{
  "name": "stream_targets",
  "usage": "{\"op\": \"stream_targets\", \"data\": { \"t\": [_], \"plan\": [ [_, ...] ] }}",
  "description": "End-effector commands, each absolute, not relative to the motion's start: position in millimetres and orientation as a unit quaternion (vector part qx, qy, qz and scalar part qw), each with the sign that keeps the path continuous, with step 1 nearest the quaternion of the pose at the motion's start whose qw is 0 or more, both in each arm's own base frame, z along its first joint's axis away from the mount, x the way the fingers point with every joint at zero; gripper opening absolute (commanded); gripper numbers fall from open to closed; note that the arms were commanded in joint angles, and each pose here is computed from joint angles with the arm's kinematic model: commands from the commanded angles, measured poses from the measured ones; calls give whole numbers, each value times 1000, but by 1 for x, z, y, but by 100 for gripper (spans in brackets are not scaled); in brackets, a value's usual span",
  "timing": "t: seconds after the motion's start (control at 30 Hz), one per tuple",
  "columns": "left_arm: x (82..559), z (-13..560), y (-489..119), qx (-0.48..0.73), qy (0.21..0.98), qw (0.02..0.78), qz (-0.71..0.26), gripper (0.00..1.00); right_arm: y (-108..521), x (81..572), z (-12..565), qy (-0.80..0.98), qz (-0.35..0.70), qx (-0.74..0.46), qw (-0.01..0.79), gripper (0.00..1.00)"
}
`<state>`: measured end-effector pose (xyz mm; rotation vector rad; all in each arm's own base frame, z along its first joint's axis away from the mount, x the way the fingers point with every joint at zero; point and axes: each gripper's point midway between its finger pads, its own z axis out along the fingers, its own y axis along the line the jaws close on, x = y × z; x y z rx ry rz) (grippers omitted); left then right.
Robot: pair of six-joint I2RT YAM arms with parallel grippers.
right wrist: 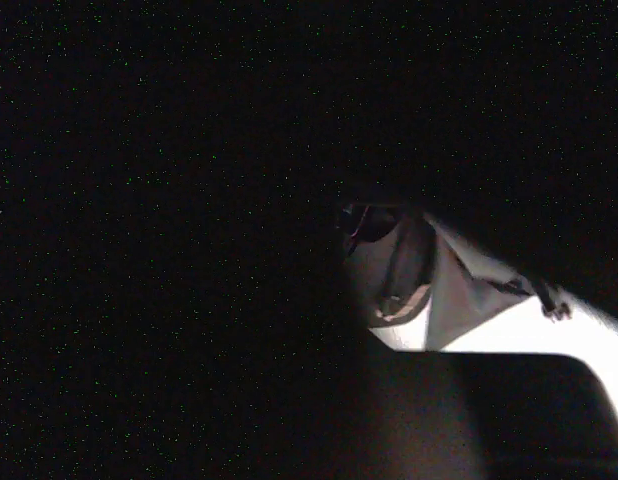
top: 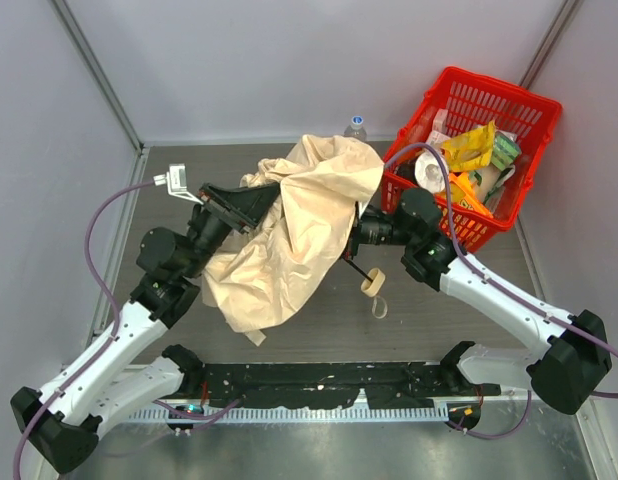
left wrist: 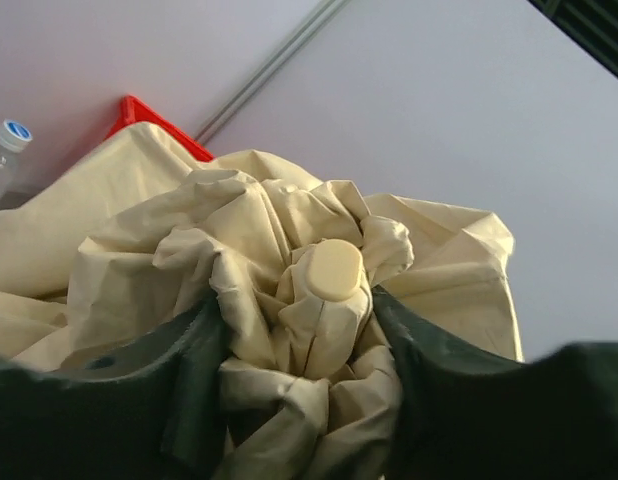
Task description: Put away the umbrella
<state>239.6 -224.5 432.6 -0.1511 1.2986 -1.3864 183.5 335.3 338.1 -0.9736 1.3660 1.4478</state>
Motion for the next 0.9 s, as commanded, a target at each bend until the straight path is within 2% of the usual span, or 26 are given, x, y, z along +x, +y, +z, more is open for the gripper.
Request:
{"op": "stream_targets", "data": {
  "t": [0.0, 0.07, 0.13, 0.17, 0.23, 0.3, 0.4, 0.5, 0.63, 0.73, 0.77, 0.87],
  "plan": [
    [225, 469, -220, -32, 500, 613, -610, 38, 337, 159, 377, 481, 599, -439, 467, 1],
    [223, 470, -219, -27, 499, 616, -608, 7, 337, 160, 375, 489, 600, -434, 461, 1],
    [222, 465, -218, -20, 505, 620, -599, 0, 337, 169, 365, 524, 585, -413, 461, 2],
    [220, 465, -216, -17, 505, 625, -595, 0, 334, 178, 359, 553, 570, -389, 466, 19],
    [221, 458, -211, -17, 514, 636, -575, 0, 325, 201, 329, 635, 523, -329, 464, 41],
    [223, 448, -204, -15, 531, 650, -543, 0, 307, 205, 291, 698, 471, -306, 445, 77],
    [227, 436, -182, -27, 556, 680, -478, 0, 269, 203, 243, 757, 393, -274, 444, 78],
    [227, 426, -164, -41, 567, 697, -437, 0, 232, 186, 235, 773, 347, -267, 459, 79],
    [228, 410, -156, -53, 585, 696, -414, 0, 207, 182, 282, 773, 308, -263, 489, 78],
    [230, 400, -159, -59, 591, 685, -422, 0, 224, 174, 343, 727, 347, -309, 505, 76],
    [229, 399, -160, -60, 592, 682, -425, 0, 234, 178, 343, 731, 352, -321, 488, 77],
    [228, 395, -161, -59, 600, 674, -427, 0, 260, 172, 396, 685, 398, -360, 493, 76]
  ]
}}
